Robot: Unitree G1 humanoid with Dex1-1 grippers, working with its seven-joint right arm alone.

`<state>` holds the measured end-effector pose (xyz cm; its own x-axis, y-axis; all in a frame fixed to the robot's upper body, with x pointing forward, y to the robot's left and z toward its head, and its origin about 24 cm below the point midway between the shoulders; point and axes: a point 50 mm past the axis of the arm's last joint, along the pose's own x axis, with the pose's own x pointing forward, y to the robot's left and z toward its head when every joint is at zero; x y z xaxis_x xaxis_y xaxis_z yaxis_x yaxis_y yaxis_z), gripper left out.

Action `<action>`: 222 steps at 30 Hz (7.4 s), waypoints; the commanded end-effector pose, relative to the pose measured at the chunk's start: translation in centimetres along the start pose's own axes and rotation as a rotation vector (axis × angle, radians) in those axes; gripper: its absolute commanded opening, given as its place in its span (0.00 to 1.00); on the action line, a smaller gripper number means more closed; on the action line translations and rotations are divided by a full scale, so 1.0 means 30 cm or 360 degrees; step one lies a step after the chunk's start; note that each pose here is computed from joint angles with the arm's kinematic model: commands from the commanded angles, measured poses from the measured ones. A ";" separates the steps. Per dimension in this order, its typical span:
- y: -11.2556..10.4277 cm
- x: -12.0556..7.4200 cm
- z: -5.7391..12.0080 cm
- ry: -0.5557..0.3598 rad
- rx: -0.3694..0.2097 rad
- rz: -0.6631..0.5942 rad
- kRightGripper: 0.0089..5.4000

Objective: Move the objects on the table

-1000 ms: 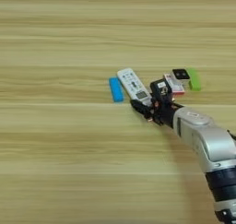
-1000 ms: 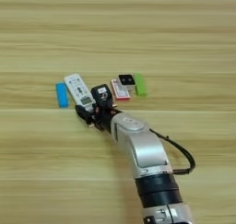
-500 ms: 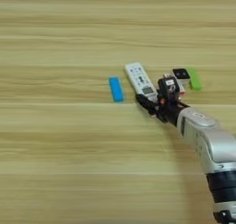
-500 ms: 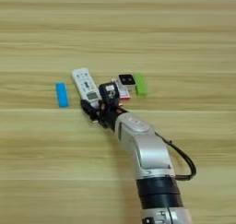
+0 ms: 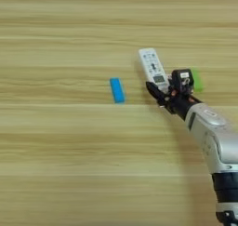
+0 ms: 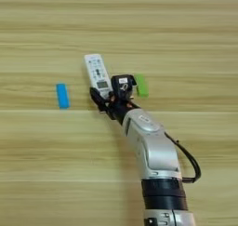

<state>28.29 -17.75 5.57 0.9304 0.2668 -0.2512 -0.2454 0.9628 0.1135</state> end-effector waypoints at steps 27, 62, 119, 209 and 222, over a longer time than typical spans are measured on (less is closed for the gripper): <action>-0.234 -0.070 0.218 -0.0510 0.0073 -0.0741 0.54; -0.325 -0.012 0.080 -0.0032 0.0064 -0.0815 0.54; -0.336 -0.012 0.076 -0.0014 0.0149 -0.0824 1.00; -0.171 0.105 0.123 -0.0151 -0.0109 -0.0386 1.00; -0.175 0.107 0.120 -0.0130 -0.0088 -0.0376 1.00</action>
<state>31.66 -21.94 3.58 0.9466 0.0276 -0.3213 -0.0145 0.9990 0.0430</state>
